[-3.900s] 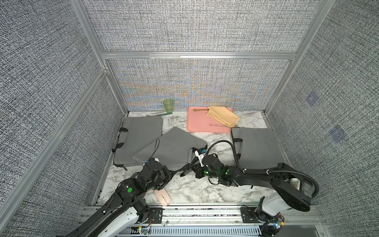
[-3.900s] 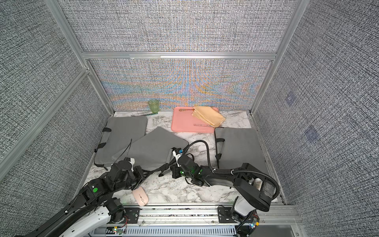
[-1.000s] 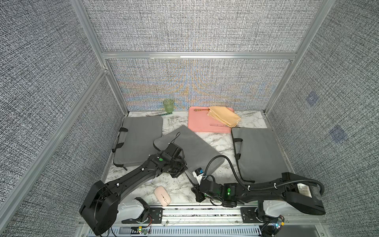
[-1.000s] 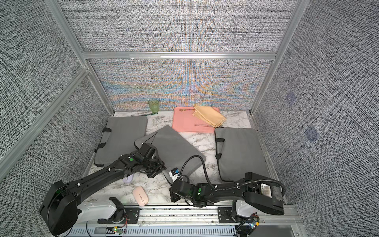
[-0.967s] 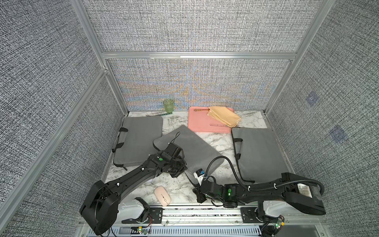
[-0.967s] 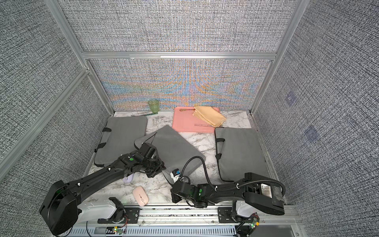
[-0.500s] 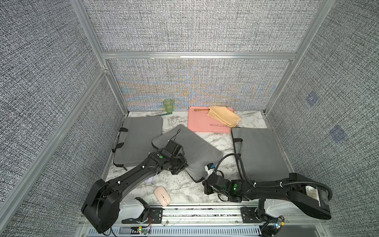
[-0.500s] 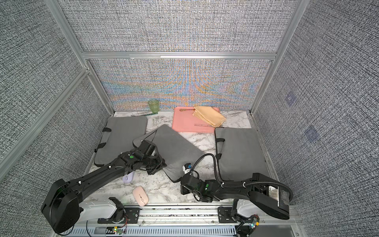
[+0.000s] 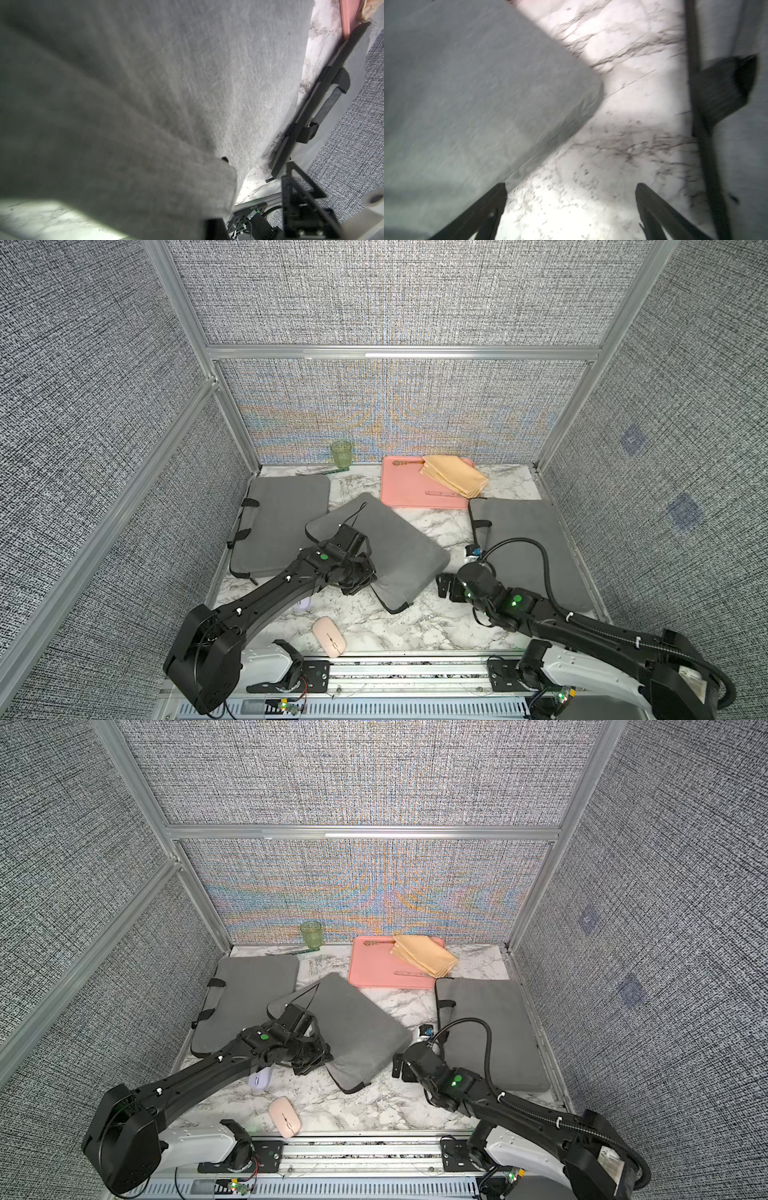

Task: Put the mouse into the laptop bag
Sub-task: Adjust the zippered laptop bag at the center of the board.

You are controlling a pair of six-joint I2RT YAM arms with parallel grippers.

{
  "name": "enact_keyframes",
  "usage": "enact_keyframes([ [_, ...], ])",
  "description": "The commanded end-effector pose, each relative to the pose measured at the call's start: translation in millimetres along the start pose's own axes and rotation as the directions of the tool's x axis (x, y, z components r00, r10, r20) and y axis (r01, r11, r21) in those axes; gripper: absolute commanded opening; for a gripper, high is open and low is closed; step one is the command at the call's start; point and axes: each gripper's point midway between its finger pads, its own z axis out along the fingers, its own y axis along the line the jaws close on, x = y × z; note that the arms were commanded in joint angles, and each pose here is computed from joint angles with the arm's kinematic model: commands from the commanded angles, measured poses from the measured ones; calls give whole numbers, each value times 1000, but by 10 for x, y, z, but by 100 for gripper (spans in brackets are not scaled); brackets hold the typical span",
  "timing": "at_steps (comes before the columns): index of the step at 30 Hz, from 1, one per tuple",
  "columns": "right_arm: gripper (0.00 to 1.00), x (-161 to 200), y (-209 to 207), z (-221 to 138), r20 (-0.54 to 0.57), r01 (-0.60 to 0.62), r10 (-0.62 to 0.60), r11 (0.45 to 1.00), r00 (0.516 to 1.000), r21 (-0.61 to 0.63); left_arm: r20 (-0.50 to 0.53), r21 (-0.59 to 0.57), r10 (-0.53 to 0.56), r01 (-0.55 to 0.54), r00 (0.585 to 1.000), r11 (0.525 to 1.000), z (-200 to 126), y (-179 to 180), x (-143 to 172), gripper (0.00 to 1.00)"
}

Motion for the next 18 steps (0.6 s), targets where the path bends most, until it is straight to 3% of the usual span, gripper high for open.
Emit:
enact_keyframes([
  [1,99,-191,82,182,-44,-3,1,999,999,-43,0,-43,68,-68,998,997,-46,65,6,0],
  [6,99,-427,145,807,-203,-57,48,998,978,-37,11,-63,89,-88,996,994,-75,99,-17,0],
  [11,95,-357,295,1177,-293,-60,38,996,955,-68,-4,-67,96,-96,995,993,-62,102,-53,0],
  [14,75,-297,297,1133,-295,-74,44,993,954,-89,-14,-77,95,-96,995,992,-36,110,-107,0],
  [18,15,-215,256,1027,-287,-92,57,990,956,-107,-18,-75,117,-118,993,990,-20,44,-160,0],
])
